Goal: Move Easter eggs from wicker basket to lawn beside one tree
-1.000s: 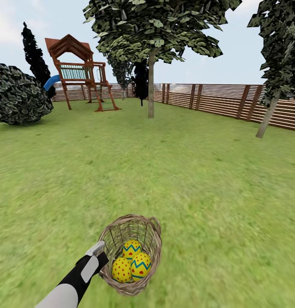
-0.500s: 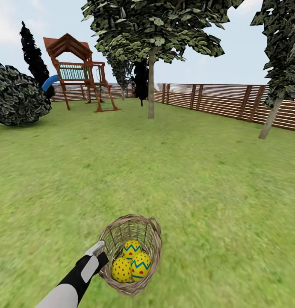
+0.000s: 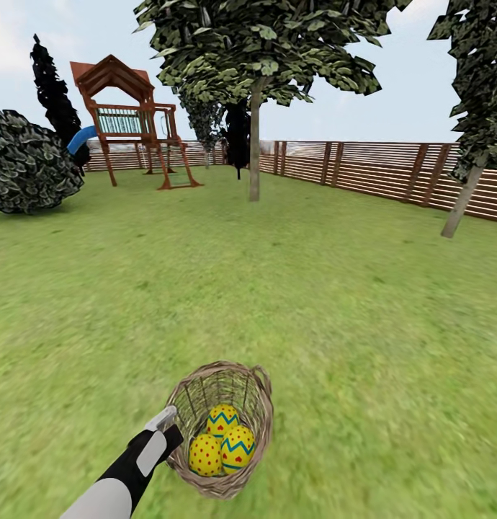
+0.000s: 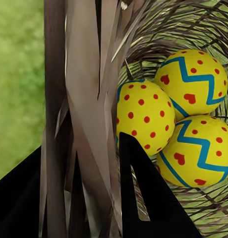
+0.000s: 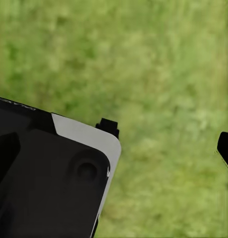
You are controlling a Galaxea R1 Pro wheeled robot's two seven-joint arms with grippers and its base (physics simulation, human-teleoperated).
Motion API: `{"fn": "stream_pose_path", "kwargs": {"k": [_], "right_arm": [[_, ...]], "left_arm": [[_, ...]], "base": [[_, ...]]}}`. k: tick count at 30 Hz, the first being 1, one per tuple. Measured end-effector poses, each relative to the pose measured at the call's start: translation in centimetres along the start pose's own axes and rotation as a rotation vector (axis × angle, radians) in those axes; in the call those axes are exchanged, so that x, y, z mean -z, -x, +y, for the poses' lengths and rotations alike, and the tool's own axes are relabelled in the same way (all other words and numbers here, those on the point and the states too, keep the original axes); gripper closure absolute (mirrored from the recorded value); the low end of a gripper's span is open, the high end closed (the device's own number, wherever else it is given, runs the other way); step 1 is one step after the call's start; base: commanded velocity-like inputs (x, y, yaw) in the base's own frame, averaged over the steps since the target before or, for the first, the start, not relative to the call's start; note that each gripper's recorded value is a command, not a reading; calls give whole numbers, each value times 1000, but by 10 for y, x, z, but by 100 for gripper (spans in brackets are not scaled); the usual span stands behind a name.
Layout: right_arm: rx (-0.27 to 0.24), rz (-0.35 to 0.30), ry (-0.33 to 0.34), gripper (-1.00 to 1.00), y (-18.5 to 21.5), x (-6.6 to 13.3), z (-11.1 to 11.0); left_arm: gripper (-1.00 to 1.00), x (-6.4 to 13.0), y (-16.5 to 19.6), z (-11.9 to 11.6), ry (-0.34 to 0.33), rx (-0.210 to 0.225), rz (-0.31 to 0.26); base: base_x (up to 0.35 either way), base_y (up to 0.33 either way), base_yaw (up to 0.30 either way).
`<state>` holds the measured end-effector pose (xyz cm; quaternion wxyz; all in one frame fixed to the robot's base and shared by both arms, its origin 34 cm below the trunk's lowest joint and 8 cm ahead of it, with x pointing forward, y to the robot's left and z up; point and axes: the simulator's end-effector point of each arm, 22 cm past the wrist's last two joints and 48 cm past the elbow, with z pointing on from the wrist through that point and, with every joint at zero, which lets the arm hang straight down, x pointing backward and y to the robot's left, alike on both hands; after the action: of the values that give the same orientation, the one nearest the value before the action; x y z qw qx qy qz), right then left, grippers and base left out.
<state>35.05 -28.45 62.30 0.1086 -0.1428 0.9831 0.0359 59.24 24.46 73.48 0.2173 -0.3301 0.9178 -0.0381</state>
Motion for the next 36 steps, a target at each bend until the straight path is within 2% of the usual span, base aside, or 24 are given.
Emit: {"fn": "stream_pose_path", "kwargs": {"k": [36], "right_arm": [[0, 0, 0, -100, 0, 0, 0]], "left_arm": [[100, 0, 0, 0, 1, 0, 0]], "base": [[341, 0, 0]]}}
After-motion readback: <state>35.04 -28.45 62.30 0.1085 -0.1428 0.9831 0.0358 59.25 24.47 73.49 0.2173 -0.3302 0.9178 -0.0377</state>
